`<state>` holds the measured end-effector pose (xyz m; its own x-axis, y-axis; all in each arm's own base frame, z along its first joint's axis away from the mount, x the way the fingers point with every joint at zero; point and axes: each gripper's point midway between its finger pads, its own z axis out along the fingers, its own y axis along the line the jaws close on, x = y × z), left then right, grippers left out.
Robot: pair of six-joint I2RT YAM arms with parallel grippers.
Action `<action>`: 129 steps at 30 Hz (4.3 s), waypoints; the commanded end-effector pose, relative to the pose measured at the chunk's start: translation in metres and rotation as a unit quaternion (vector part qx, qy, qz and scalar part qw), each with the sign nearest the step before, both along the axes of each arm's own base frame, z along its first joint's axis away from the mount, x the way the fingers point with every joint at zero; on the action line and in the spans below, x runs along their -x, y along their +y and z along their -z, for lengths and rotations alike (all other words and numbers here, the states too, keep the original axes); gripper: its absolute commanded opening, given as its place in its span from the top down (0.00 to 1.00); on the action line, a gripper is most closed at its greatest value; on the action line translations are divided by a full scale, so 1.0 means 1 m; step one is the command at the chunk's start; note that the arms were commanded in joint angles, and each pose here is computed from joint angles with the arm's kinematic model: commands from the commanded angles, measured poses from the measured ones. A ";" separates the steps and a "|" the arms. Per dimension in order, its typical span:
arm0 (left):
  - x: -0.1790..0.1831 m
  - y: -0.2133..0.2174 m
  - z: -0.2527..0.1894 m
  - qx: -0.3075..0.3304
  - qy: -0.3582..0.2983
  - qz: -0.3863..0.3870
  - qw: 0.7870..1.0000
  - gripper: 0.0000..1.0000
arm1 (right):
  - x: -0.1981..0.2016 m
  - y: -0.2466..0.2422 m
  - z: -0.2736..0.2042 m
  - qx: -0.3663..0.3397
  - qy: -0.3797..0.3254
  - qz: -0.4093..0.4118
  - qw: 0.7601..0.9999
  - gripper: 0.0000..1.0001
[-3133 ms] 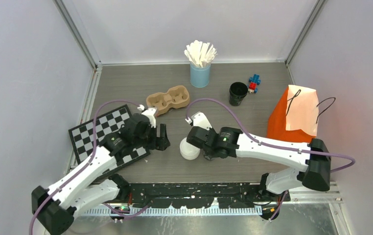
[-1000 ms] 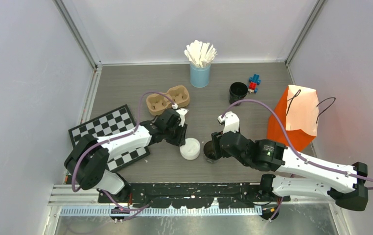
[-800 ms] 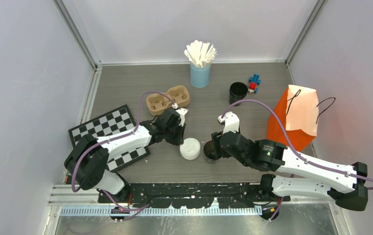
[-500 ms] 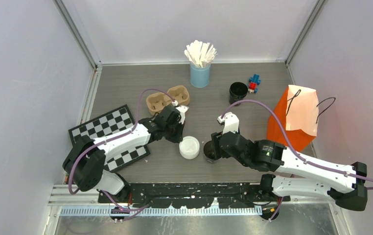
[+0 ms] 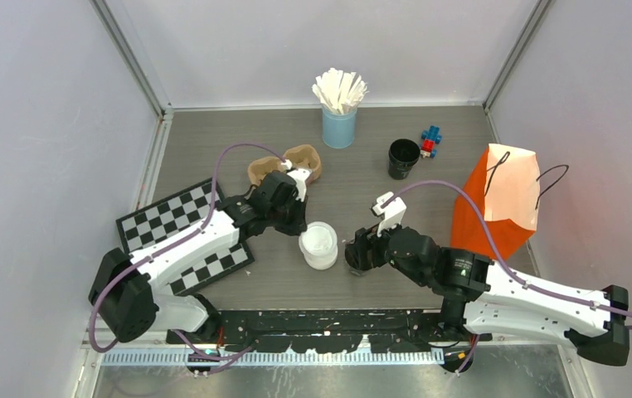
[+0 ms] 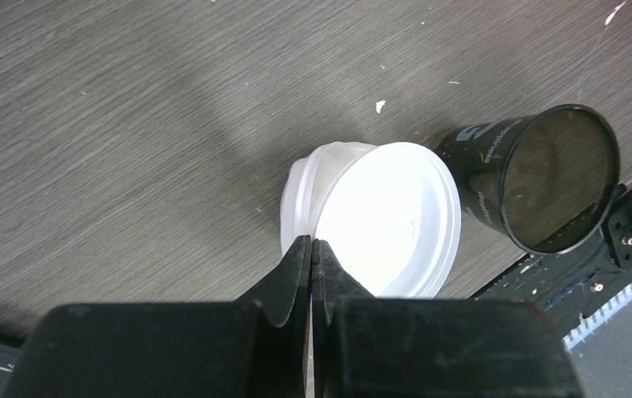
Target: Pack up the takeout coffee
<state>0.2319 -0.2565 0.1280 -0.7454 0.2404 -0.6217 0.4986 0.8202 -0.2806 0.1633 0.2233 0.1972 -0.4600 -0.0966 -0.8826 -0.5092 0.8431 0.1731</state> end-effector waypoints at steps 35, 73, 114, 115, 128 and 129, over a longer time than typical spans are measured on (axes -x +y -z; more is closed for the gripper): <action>0.017 -0.033 -0.032 0.146 0.068 -0.001 0.987 1.00 | 0.017 0.075 0.038 0.112 -0.147 -0.292 0.938 0.44; 0.143 0.014 -0.150 0.200 -0.403 0.480 0.753 0.35 | 0.094 0.094 -0.051 -0.122 0.034 -0.313 0.941 1.00; 0.162 -0.038 -0.115 0.234 -0.229 0.471 0.819 0.89 | 0.055 0.051 -0.091 -0.184 -0.029 -0.172 0.967 0.55; 0.157 -0.041 -0.114 0.238 -0.222 0.450 0.831 0.89 | 0.051 0.046 -0.091 -0.184 -0.044 -0.163 0.968 0.49; 0.080 -0.058 -0.161 0.330 -0.140 0.117 0.926 0.94 | 0.022 0.054 -0.096 -0.066 -0.313 -0.213 0.923 0.18; 0.077 -0.056 -0.165 0.339 -0.140 0.101 0.925 0.95 | 0.021 0.054 -0.101 -0.072 -0.332 -0.211 0.917 0.17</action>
